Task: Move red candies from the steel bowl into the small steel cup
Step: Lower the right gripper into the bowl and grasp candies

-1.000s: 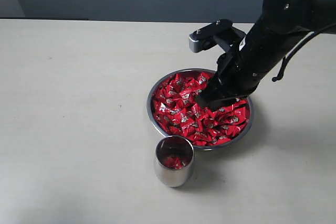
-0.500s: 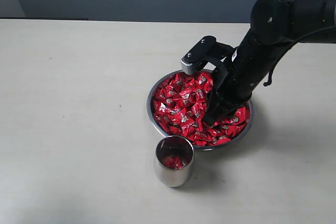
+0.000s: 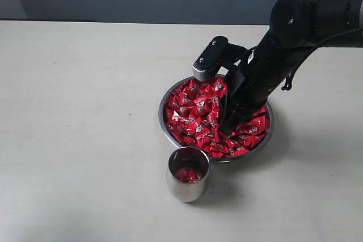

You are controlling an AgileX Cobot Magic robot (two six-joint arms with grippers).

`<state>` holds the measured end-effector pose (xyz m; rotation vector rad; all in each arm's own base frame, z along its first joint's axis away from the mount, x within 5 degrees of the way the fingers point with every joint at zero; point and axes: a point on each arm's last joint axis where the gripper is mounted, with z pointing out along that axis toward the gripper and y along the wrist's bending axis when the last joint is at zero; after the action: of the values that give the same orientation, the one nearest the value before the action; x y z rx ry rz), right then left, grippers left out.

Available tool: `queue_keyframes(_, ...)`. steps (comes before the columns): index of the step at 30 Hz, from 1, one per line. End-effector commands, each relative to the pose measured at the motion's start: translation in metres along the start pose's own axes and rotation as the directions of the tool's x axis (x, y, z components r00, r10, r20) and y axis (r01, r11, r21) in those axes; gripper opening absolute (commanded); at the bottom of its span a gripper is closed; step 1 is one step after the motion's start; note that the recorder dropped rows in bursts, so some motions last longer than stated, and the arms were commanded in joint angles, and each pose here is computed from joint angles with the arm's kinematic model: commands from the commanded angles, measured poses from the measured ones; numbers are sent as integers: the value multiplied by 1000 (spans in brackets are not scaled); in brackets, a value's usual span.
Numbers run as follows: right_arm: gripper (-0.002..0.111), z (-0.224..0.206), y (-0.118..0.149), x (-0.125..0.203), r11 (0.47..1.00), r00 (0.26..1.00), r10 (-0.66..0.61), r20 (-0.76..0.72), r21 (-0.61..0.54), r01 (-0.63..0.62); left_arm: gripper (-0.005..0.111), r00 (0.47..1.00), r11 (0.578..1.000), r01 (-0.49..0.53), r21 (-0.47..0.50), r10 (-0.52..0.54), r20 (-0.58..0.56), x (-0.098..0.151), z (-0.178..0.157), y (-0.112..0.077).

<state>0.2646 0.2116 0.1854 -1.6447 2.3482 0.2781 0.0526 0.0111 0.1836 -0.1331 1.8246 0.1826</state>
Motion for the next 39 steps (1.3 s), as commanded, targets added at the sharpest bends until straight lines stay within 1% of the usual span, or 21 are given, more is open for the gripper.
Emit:
queue_keyframes(1, 35, 6, -2, 2, 1000, 1000, 0, -20, -22, -1, 0, 1000, 1000, -2, 5, 2, 8, 1, 0, 0)
queue_keyframes(8, 35, 6, -2, 2, 999, 999, -30, -19, -22, 30, 0, 1000, 1000, -2, 5, 2, 8, 1, 0, 0)
queue_keyframes(14, 35, 5, 0, 6, 996, 995, -79, -58, -50, 77, 0, 1000, 1000, -2, 5, 2, 8, 1, 0, 0)
queue_keyframes(21, 35, 5, -5, 10, 987, 980, -160, -115, -5, 160, 0, 1000, 1000, -2, 5, 2, 8, 1, 0, 0)
queue_keyframes(25, 35, 5, -8, 7, 986, 984, -158, -80, 32, 161, 0, 1000, 1000, -2, 5, 2, 8, 1, 0, 0)
queue_keyframes(28, 35, 5, -8, 5, 988, 988, -144, -57, 39, 146, 0, 1000, 1000, -2, 5, 2, 8, 1, 0, 0)
queue_keyframes(32, 35, 6, -4, 1, 987, 987, -158, -10, 5, 158, 0, 1000, 1000, -2, 5, 2, 8, 1, 0, 0)
queue_keyframes(34, 35, 7, -5, 1, 987, 987, -162, -10, 4, 162, 0, 1000, 1000, -2, 5, 2, 8, 1, 0, 0)
queue_keyframes(39, 35, 27, -5, 4, 989, 989, -139, -44, -48, 137, 0, 1000, 1000, -2, 5, 2, 8, 1, 0, 0)
